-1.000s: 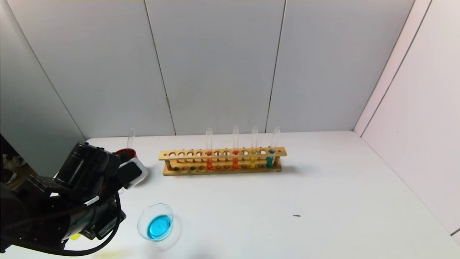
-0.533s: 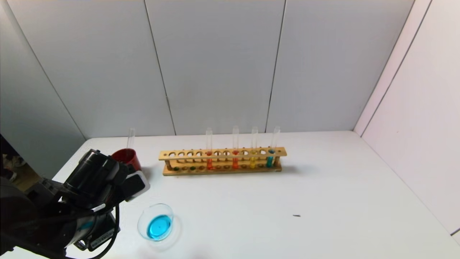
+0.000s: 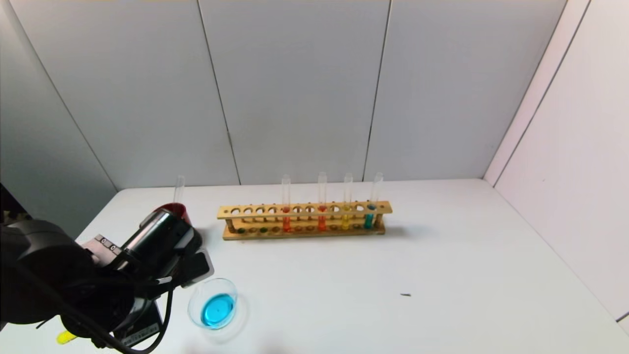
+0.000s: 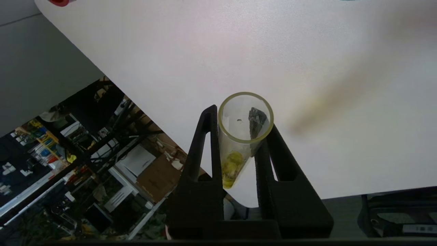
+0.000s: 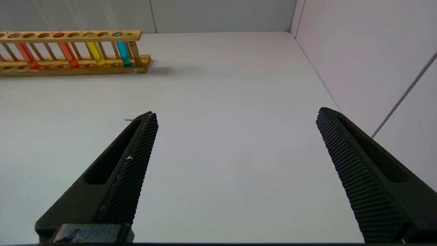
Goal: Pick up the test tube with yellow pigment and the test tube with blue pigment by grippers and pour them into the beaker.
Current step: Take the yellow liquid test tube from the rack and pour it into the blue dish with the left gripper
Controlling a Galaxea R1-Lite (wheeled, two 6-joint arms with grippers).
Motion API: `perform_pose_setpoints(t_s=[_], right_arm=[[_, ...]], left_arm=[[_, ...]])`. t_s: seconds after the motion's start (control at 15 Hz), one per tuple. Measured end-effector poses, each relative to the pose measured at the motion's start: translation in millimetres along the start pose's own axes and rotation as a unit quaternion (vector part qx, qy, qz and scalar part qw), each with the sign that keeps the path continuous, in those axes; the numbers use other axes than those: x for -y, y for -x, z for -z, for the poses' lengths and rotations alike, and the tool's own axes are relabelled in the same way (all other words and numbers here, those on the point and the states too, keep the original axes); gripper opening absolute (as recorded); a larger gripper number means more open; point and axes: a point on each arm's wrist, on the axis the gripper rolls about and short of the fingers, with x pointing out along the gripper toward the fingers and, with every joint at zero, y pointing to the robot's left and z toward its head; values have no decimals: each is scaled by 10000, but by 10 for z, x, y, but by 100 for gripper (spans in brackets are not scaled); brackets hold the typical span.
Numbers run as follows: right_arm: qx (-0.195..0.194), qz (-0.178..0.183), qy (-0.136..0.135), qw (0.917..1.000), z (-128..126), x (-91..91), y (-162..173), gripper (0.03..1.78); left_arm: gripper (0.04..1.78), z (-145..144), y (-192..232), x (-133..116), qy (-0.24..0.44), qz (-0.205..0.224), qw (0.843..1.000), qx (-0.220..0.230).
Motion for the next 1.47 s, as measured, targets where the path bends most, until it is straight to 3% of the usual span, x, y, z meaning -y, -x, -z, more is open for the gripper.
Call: perform_pose_setpoints(t_s=[0.6, 1.07, 1.47], right_arm=[[-3, 0, 0, 10000, 2, 0, -1, 170], [-2, 0, 1, 10000, 1, 0, 0, 170], [-2, -2, 0, 10000, 1, 0, 0, 170]], left_arm=[[32, -381, -250, 106, -506, 263, 9977, -355], [32, -496, -358, 194, -1085, 397, 9878, -1042], [32, -627, -393, 243, -1327, 472, 9831, -1167]])
